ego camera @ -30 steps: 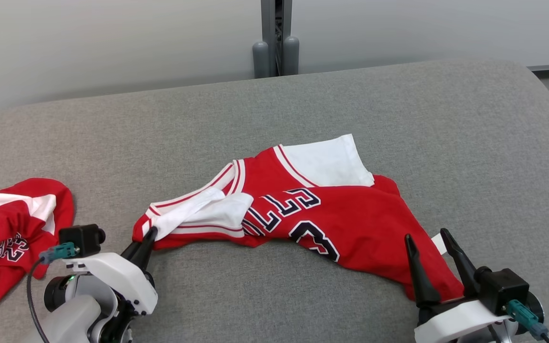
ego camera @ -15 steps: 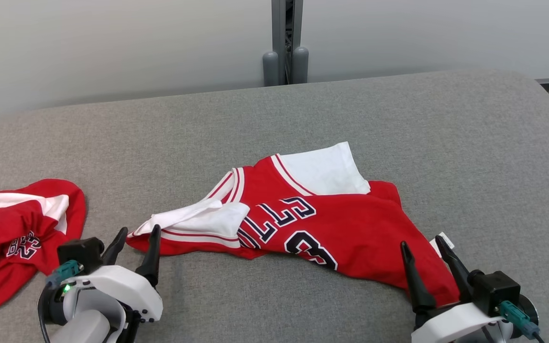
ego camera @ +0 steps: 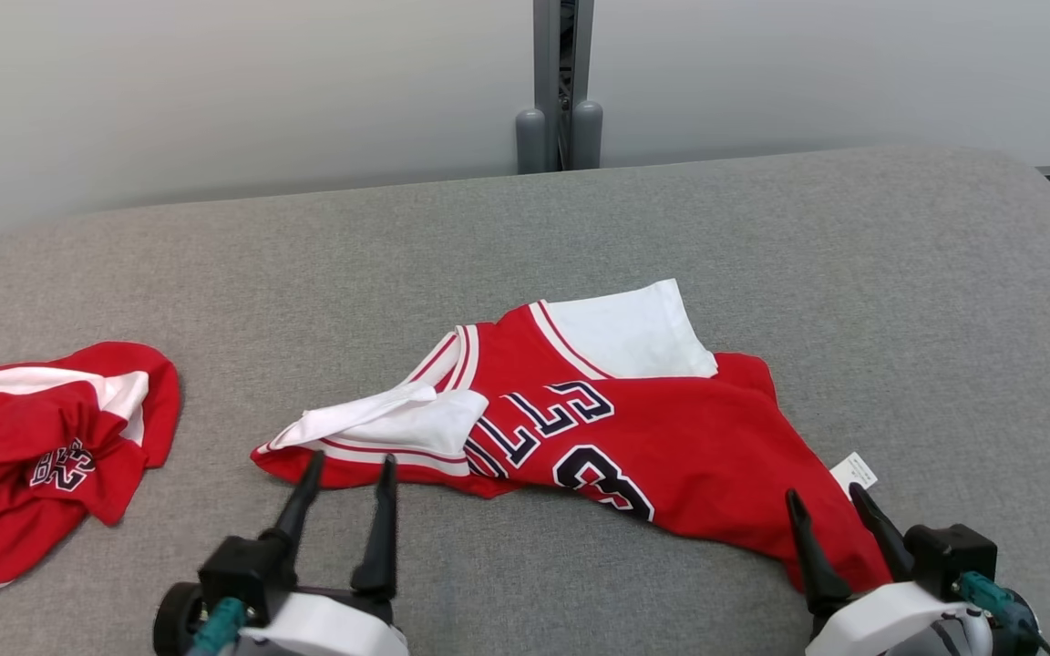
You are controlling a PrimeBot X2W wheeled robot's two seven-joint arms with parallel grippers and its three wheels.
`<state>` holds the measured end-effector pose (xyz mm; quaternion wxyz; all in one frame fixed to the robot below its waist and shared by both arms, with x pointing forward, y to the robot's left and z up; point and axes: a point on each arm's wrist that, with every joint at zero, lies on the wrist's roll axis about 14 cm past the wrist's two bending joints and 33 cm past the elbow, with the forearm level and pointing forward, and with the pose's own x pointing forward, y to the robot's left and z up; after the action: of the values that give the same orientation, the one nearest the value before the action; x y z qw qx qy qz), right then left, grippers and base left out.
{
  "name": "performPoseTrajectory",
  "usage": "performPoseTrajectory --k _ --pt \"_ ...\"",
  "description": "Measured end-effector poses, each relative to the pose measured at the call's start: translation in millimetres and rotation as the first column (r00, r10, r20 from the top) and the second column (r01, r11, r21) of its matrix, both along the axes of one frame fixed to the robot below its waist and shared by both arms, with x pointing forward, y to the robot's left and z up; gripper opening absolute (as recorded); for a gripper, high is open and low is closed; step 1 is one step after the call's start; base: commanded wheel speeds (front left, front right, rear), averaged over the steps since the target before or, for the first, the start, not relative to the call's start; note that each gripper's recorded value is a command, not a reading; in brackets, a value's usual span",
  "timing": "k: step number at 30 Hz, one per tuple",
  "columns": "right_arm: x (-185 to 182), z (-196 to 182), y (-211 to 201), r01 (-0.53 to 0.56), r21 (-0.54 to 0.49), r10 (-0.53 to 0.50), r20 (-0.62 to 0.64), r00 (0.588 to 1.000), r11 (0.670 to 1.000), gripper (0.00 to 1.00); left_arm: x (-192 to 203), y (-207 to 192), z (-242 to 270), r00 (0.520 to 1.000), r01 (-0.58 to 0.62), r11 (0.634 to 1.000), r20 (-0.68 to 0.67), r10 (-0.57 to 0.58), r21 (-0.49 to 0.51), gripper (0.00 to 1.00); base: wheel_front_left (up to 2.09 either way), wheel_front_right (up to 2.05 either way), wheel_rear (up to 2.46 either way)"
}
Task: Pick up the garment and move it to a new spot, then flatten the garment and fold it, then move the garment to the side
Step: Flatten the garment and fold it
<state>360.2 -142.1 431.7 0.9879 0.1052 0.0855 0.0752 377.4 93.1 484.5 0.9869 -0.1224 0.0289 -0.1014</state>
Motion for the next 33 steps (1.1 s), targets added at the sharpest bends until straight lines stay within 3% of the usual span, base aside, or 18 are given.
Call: performPoseTrajectory --k 11,20,21,22,30,33 --pt "22 -42 -13 -0.093 -0.117 0.072 -0.174 0.982 0.989 1.00 -24 -22 -9 0.999 0.054 0.999 -0.003 -0.054 -0.001 1.00 0.00 0.00 0.00" --pt "22 -72 1 -0.159 -0.084 0.120 -0.353 0.928 0.984 0.99 -29 -11 -14 1.000 0.020 1.000 -0.013 -0.020 -0.002 1.00 0.00 0.00 0.00" --pt "21 -73 2 -0.165 -0.084 0.125 -0.358 0.925 0.983 0.46 -28 -10 -14 1.000 0.018 1.000 -0.012 -0.018 -0.002 1.00 0.00 0.00 0.00" --pt "20 -74 3 -0.171 -0.082 0.131 -0.362 0.923 0.982 0.00 -28 -9 -13 1.000 0.016 1.000 -0.011 -0.016 -0.003 1.00 0.00 0.00 0.00" --pt "18 -60 10 -0.214 -0.088 0.182 -0.282 0.942 0.973 0.00 -25 -10 -9 1.000 0.025 1.000 0.009 -0.025 0.006 1.00 0.00 0.00 0.00" --pt "28 -36 5 -0.205 -0.107 0.183 -0.189 0.965 0.973 0.00 -26 -17 -8 0.999 0.047 0.999 0.015 -0.047 0.006 1.00 0.00 0.00 0.00"
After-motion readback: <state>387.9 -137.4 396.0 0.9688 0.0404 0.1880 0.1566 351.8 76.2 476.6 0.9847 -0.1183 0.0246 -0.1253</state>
